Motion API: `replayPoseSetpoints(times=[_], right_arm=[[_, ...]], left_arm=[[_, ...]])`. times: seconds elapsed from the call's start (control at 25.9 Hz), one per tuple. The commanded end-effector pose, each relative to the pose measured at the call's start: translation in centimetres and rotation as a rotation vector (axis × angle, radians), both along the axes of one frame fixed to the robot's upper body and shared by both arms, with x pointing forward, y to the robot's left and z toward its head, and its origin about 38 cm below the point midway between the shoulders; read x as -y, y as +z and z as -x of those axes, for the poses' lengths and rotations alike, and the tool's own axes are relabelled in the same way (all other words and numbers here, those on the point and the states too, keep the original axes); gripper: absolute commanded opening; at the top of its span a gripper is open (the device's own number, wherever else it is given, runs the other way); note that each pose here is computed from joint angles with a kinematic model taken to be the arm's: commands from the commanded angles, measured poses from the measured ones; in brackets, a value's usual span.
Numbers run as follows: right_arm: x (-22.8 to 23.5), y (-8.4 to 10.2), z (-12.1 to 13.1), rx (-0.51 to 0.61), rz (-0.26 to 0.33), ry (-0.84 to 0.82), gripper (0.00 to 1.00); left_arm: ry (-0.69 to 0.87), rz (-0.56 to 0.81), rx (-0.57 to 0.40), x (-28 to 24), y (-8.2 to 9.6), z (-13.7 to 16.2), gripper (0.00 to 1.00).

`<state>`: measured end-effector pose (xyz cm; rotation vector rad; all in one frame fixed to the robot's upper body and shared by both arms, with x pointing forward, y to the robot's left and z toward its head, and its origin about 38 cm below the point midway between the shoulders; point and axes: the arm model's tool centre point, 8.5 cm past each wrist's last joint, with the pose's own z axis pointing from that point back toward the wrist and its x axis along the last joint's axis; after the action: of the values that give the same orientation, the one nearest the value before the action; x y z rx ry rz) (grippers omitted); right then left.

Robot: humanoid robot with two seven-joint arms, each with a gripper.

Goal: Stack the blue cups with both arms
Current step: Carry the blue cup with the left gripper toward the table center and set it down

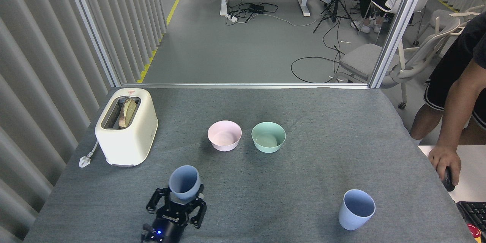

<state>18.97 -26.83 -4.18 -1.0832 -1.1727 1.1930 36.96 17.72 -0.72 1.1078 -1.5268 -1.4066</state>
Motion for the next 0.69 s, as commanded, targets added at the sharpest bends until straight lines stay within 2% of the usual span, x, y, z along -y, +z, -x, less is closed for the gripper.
replayPoseSetpoints(times=[0.0,0.15,0.23,0.66], right_arm=[[-0.1,0.0,0.0,-0.001,0.001,-0.001,1.0],[0.0,0.0,0.0,0.0,0.005,-0.009,1.0],[0.0,-0.1,0.0,-0.002,0.007,-0.012,1.0],[-0.8,-0.1,-0.1,-0.003,-0.001,0.005,1.0]], left_arm=[[-0.194,0.0,0.001,8.0,0.0,1.4,0.65],[-0.301,-0.091,-0.011,13.4,-1.3,2.5,0.65],[-0.313,-0.114,-0.022,13.5,-1.9,2.6,0.65],[-0.3,-0.117,-0.023,13.0,-1.9,1.9,0.66]])
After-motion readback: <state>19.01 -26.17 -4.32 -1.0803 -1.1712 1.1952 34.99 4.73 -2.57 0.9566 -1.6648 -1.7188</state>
